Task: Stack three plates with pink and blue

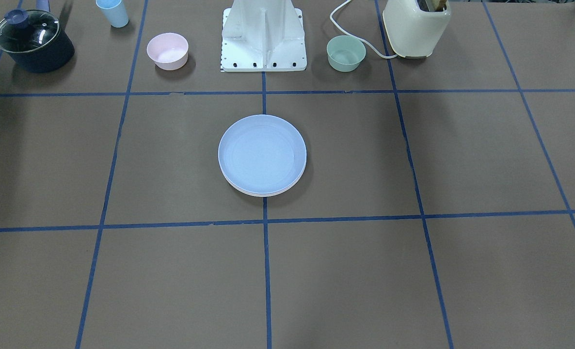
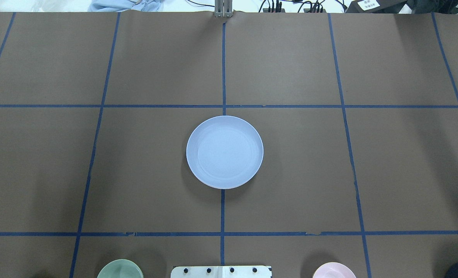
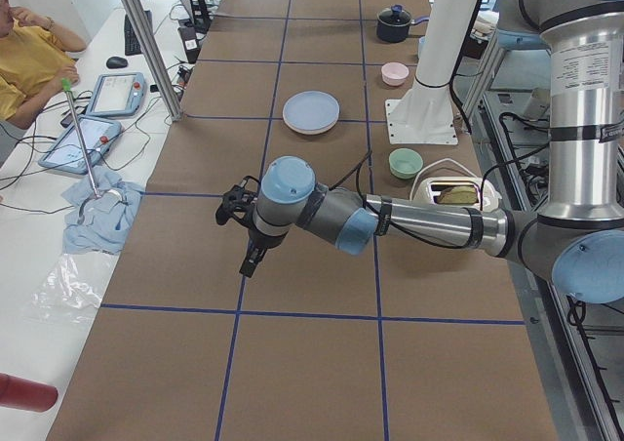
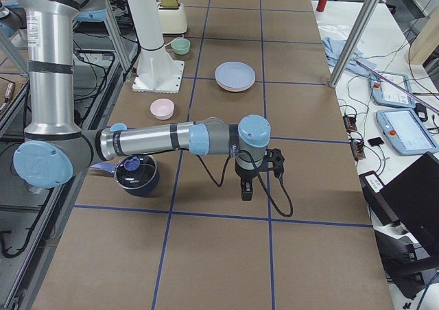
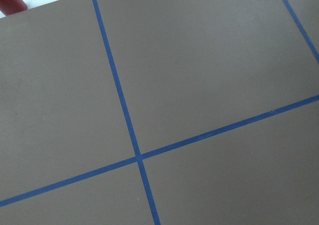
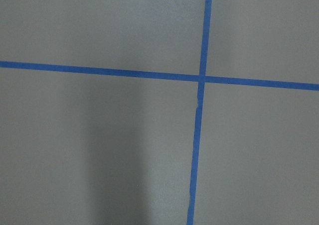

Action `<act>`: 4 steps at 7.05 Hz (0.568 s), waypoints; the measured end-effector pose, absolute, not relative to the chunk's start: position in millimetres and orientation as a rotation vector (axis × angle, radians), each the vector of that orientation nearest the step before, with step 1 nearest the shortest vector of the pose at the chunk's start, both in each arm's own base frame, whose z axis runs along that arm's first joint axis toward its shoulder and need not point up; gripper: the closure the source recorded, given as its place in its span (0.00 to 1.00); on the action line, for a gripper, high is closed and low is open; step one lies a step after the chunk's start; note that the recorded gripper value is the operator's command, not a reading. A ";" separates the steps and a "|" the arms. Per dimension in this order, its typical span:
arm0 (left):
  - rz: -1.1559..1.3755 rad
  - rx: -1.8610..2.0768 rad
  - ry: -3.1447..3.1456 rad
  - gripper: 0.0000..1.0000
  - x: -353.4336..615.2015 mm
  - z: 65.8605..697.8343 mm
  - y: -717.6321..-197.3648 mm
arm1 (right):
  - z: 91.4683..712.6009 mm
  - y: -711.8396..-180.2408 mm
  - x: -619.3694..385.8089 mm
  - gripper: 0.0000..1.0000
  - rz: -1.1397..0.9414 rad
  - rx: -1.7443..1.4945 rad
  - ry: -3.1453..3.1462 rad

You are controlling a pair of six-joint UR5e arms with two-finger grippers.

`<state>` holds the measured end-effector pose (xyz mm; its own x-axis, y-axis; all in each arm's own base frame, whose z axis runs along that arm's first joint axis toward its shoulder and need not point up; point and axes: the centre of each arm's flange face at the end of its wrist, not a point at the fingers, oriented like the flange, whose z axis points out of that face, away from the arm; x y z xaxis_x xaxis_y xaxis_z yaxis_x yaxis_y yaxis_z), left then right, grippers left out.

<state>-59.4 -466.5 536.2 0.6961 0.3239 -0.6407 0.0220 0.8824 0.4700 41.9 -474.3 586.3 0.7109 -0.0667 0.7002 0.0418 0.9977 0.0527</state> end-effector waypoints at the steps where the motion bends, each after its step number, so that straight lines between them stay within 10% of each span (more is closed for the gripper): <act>1: 0.174 0.471 0.789 0.01 -58.9 535.6 -464.3 | 584.4 -476.1 42.0 0.00 -0.059 0.037 -0.774; 4: 0.159 0.433 0.795 0.01 -58.0 553.0 -444.5 | 579.7 -480.2 38.5 0.00 -0.069 0.044 -0.771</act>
<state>-58.0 -444.5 553.0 0.6940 0.2982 -0.6553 0.0223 0.9009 0.4335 38.5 -480.2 579.7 0.7148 -0.0786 0.6949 0.0464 0.9968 0.0649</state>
